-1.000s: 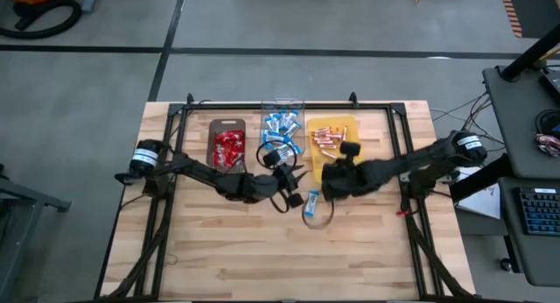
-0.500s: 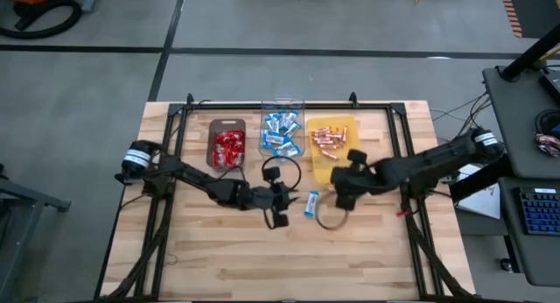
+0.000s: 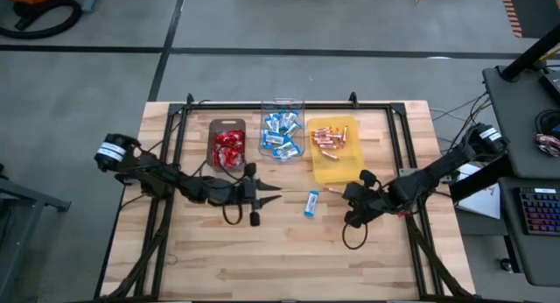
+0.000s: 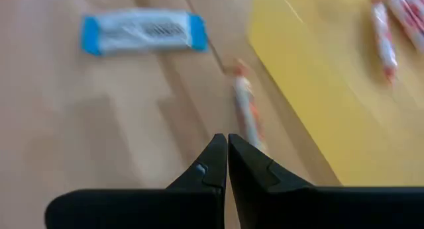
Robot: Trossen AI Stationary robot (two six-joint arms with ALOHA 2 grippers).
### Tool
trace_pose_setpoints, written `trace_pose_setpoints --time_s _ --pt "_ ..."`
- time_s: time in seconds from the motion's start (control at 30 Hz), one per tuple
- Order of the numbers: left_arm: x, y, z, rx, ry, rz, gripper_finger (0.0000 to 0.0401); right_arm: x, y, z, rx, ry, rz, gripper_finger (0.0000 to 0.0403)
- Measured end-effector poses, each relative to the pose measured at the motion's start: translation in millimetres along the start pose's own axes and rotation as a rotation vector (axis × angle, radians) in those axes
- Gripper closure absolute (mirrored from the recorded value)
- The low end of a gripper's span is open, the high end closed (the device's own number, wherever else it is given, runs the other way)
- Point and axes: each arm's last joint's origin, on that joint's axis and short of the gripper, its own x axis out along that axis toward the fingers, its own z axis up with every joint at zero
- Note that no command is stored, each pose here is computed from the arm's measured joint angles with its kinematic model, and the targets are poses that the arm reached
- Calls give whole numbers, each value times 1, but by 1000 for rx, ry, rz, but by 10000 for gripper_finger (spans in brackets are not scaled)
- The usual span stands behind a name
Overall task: Sort candy
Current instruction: Put the white-red candy into the yellow bin
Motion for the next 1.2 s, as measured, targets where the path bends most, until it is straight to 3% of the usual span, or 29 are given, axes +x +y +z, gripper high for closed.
trace_pose_setpoints --time_s 0.17,0.47,0.63,0.87,0.97,1.2 --pt "-4 1 -4 -4 -12 1 323 9 -3 -10 6 17 -34 366" --pt "-3 0 -8 7 2 4 323 20 -7 -11 10 4 -105 263" --pt "-3 1 -8 9 1 6 323 34 -9 -14 6 40 -148 240" --pt "-3 1 -8 9 1 7 323 49 -8 -13 12 71 -182 241" --pt "-3 1 -8 9 1 7 323 55 -6 -12 -1 81 -147 251" --pt "-3 1 -9 9 3 7 323 58 -5 -12 -8 122 -88 313"
